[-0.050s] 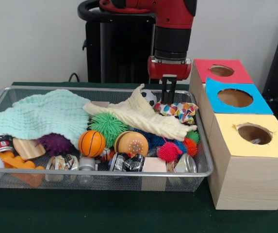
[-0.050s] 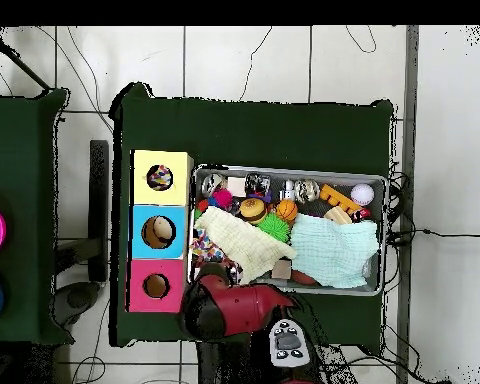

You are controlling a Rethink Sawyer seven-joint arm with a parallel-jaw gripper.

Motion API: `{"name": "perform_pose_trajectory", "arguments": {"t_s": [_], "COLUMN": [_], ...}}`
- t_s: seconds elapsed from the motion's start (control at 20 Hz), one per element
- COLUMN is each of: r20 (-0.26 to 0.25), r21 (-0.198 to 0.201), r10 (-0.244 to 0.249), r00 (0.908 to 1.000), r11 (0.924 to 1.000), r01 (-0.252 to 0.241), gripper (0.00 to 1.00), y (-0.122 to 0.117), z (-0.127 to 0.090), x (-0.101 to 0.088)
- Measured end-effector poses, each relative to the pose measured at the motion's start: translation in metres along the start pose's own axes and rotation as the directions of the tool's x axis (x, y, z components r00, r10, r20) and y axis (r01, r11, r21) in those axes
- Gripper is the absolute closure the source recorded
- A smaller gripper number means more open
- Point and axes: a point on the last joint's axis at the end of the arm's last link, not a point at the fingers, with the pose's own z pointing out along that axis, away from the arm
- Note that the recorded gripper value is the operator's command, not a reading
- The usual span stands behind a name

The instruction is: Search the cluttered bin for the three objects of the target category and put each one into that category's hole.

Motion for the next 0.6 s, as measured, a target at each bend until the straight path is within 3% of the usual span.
{"name": "perform_pose_trajectory", "arguments": {"t_s": [0.35, 0.6], "r20": [0.0, 0.009], "r21": [0.002, 0.004], "r10": [0.01, 0.025], "r00": [1.0, 0.9997], "r11": [1.0, 0.9997], "r01": [-0.01, -0.025], "gripper": [1.0, 1.0], "y": [-0.005, -0.011], "z": [0.0, -0.012], "x": [-0.001, 0.0]}}
